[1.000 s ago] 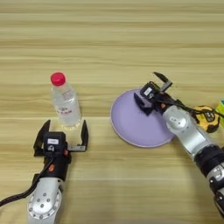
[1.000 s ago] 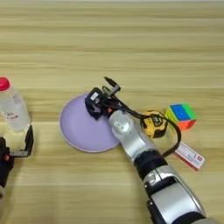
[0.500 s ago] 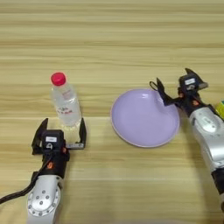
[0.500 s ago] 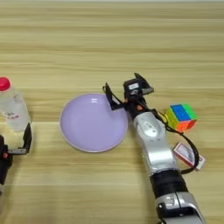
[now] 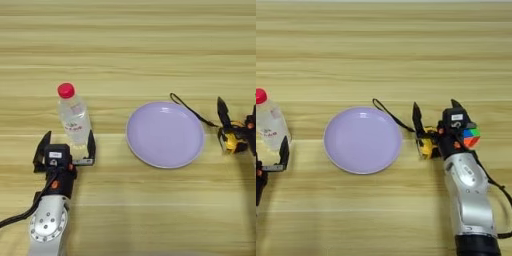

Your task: Move the objects on the table

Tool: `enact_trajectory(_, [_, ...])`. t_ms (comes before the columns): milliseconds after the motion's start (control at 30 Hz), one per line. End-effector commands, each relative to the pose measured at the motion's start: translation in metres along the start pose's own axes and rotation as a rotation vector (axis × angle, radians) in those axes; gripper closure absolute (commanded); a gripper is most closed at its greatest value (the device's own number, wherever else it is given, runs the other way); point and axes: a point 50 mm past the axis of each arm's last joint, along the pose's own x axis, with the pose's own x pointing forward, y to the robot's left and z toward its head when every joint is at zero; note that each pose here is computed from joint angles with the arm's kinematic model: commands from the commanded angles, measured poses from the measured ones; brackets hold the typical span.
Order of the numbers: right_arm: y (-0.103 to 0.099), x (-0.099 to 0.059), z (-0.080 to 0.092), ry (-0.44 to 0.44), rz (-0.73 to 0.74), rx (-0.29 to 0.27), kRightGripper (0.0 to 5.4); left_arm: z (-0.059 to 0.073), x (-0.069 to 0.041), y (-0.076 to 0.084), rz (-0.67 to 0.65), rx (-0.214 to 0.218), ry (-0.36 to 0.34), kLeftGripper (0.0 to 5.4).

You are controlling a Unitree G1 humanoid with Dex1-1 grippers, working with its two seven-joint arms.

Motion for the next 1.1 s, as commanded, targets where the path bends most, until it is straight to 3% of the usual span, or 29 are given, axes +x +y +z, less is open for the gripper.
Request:
enact_trajectory(33, [-0.005, -0.008, -0.001, 0.020, -0.029, 0.015, 0.03, 0.000, 0.002, 0.002, 0.001, -0.001, -0.003, 0.00])
enact_trajectory(267, [-0.008, -0.020, -0.005, 0.037, -0.051, 0.013, 0.03, 0.001, 0.008, 0.000, -0.017, 0.002, -0.011, 0.00])
enact_trajectory(633, [-0.003, -0.021, -0.008, 0.045, -0.051, 0.014, 0.03, 0.007, 0.019, -0.008, -0.056, -0.004, -0.042, 0.00])
enact_trajectory(1100, [-0.001, -0.020, -0.011, 0.053, -0.054, 0.019, 0.03, 0.006, 0.039, -0.004, -0.042, -0.003, -0.054, 0.00])
